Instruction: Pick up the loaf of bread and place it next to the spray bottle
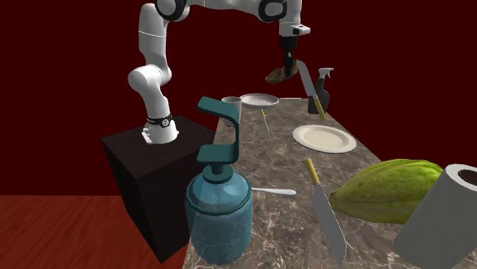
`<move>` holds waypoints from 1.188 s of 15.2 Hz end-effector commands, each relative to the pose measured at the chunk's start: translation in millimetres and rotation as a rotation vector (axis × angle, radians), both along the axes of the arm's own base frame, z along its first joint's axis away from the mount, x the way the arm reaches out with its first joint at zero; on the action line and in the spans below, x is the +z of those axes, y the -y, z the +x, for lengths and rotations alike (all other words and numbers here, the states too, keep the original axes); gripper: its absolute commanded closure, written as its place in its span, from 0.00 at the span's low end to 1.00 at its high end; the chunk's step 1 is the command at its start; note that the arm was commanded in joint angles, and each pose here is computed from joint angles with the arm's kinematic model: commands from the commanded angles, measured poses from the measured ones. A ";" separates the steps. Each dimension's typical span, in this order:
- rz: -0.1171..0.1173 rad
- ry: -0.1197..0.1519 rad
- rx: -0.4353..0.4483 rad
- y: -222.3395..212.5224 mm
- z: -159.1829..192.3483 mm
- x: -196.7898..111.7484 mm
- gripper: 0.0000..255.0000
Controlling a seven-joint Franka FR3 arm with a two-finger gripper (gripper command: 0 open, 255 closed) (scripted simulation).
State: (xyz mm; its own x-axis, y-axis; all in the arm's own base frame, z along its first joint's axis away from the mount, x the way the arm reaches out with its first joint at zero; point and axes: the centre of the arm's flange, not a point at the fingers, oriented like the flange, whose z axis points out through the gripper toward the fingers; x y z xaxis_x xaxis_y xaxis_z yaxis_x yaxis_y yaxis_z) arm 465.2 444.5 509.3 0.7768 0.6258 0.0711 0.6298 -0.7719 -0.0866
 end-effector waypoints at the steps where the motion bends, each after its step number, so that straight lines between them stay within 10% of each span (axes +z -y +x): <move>1: 0.001 0.001 0.000 -0.5 0.4 -10.4 1.00; 18: 0.001 0.001 0.000 -0.5 0.4 -100.2 1.00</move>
